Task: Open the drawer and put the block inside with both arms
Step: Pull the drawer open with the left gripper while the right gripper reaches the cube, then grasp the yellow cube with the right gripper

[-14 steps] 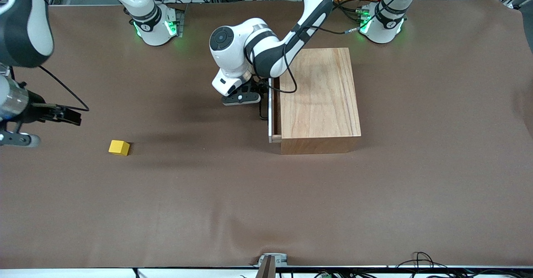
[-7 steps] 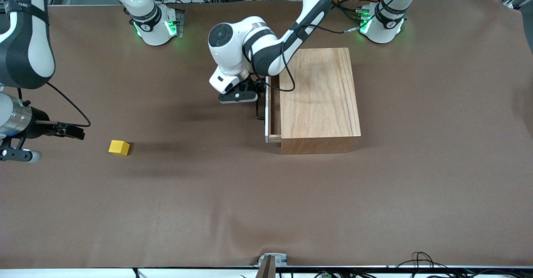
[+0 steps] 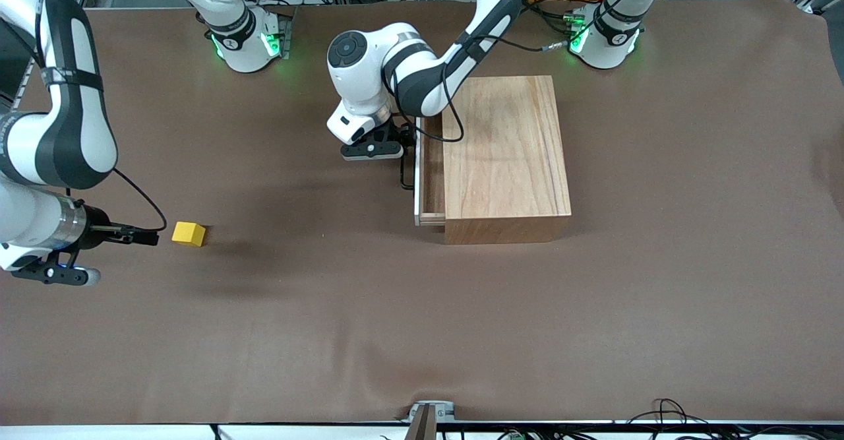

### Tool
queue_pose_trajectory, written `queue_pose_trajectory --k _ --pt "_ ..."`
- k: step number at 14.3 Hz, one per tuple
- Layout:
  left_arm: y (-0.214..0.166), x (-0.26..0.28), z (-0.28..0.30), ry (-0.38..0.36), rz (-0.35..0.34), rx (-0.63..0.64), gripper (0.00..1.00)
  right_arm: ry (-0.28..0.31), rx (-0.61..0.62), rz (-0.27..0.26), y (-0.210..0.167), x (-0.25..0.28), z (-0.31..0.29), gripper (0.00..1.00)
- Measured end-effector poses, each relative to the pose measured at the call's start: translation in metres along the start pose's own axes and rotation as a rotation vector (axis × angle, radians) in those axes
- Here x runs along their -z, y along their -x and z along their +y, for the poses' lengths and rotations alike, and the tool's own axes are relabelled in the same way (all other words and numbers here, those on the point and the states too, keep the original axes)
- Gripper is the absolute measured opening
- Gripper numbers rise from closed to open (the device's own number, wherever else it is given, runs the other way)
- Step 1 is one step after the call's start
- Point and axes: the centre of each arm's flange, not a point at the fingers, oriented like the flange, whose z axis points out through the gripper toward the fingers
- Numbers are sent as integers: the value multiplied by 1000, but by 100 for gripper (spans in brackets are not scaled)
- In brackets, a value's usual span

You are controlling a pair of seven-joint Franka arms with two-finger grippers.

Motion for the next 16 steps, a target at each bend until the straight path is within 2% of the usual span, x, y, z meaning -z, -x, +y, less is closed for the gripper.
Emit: queue_pose_trajectory --k 4,7,11,16 --pt "2 2 4 15 14 -4 100 -5 -17 14 -10 -42 10 100" --pt "4 2 5 16 21 -8 100 -5 -19 -3 -7 -82 15 100" --pt "5 2 5 12 22 -9 100 -8 55 50 -6 -143 15 100" --pt "5 2 5 8 20 -10 100 -10 80 90 22 -218 15 100"
